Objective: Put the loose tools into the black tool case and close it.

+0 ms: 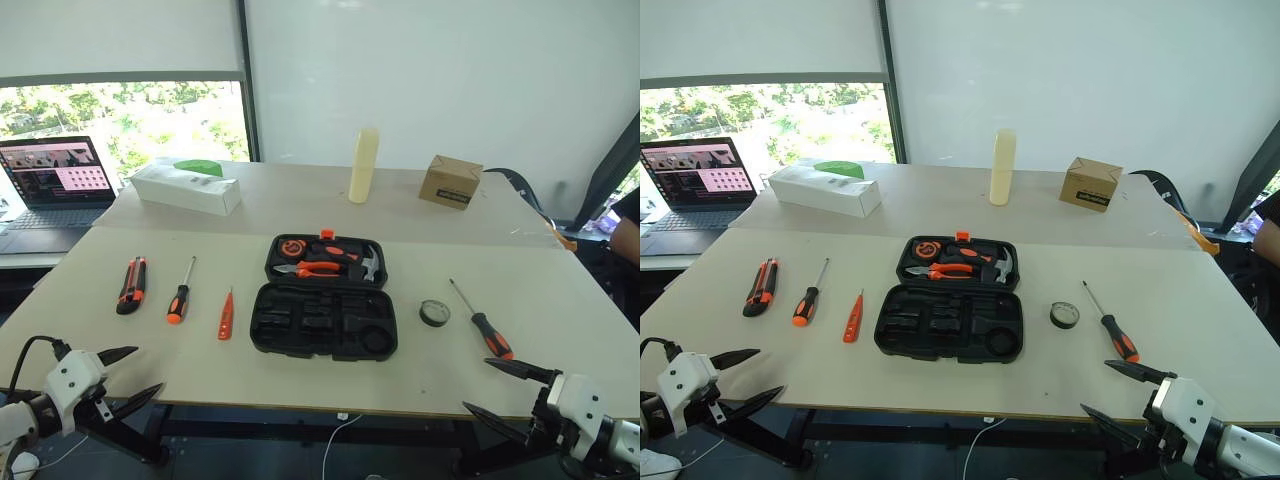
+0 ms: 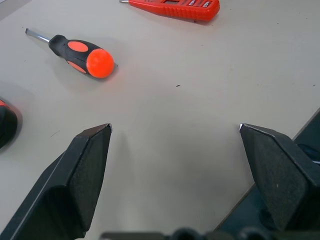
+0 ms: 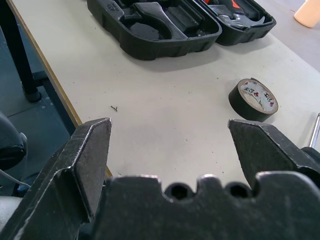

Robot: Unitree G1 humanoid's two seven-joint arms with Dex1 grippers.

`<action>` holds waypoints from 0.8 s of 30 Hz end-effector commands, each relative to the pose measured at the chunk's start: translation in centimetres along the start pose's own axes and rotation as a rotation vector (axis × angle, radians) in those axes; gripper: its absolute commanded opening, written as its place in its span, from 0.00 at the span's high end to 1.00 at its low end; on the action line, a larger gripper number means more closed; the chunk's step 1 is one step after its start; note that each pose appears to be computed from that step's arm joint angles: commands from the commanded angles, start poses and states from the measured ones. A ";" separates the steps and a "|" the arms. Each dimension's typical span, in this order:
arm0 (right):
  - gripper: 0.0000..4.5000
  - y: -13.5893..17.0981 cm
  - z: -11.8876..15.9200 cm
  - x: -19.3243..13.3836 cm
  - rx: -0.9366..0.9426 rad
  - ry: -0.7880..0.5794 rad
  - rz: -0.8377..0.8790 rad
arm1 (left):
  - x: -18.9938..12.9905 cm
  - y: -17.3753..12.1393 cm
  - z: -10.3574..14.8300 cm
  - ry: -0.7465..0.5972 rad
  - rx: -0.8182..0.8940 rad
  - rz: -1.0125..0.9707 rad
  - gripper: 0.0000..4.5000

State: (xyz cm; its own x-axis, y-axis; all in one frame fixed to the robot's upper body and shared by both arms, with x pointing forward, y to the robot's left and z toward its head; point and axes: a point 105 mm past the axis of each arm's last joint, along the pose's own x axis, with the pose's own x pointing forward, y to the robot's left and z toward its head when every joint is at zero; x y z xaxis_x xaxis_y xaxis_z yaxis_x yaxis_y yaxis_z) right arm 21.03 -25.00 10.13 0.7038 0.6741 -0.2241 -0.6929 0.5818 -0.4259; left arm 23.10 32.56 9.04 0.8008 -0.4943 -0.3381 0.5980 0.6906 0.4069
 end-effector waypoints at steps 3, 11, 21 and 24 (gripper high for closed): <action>0.03 0.8 4.7 2.6 -0.023 -0.271 0.023 | -1.9 2.9 1.2 -0.102 -0.209 0.208 0.03; 0.03 1.9 11.7 5.6 -0.011 -0.590 0.005 | -7.3 2.1 -3.5 -0.030 -0.571 0.543 0.03; 0.03 2.3 11.5 6.2 -0.033 -0.559 0.063 | 1.6 4.4 3.8 0.028 -0.726 0.313 0.03; 0.03 2.2 11.5 6.5 -0.028 -0.553 0.074 | 4.9 5.7 5.5 0.111 -0.712 0.316 0.03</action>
State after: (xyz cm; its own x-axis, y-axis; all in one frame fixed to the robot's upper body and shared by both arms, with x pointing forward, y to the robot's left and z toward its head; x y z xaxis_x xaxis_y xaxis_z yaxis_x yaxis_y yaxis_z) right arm 22.34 -14.34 17.12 0.4796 0.8493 0.2207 -0.7287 0.5256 -0.4389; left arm 29.61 31.94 15.04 0.9254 -0.2135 -0.3130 0.1730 0.9731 -0.1521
